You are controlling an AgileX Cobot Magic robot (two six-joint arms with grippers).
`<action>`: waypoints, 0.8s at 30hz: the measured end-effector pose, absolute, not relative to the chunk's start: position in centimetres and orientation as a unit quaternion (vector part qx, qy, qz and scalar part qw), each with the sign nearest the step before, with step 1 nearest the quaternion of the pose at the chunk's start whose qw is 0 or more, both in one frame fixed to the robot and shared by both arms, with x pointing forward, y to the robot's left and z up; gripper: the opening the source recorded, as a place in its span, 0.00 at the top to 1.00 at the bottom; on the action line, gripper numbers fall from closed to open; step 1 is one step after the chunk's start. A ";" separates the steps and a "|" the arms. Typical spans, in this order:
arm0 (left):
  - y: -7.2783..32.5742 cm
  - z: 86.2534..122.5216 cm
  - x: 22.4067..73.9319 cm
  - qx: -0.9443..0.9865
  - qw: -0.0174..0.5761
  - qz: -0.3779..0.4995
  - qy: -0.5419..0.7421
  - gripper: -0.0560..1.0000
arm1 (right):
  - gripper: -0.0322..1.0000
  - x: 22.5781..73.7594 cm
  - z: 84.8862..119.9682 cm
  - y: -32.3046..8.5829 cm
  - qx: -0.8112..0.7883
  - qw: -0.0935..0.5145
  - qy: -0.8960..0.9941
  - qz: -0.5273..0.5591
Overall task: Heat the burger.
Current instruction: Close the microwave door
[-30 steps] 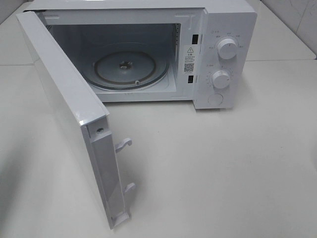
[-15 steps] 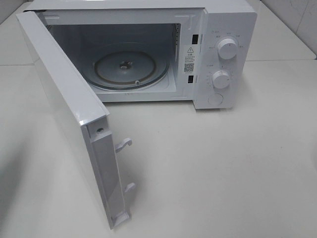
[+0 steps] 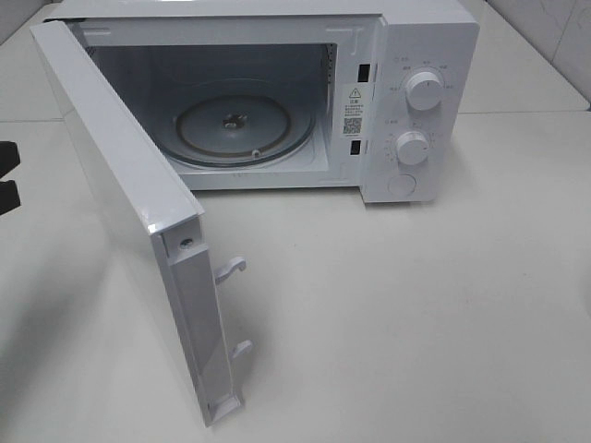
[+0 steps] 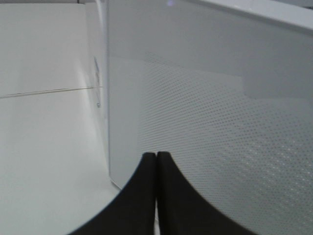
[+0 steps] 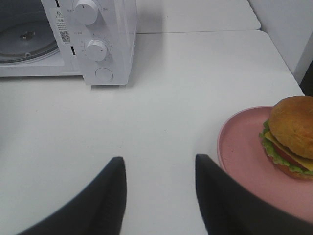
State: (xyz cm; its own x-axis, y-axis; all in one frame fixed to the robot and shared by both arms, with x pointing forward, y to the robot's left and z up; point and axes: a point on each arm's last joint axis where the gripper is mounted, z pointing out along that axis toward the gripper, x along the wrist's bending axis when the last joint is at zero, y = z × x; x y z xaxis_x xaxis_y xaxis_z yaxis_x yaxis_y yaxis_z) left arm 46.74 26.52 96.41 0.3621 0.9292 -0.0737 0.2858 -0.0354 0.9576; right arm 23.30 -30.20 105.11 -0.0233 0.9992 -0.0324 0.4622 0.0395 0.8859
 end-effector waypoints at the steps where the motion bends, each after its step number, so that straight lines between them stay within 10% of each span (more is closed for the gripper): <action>1: 26.2 96.4 47.3 0.654 0.518 0.299 0.462 0.95 | 0.51 23.3 105.1 -30.2 0.592 0.372 0.618 0.361; 24: 22.4 94.2 51.0 0.710 0.510 0.227 0.429 0.95 | 0.51 23.3 105.1 -30.2 0.592 0.372 0.618 0.361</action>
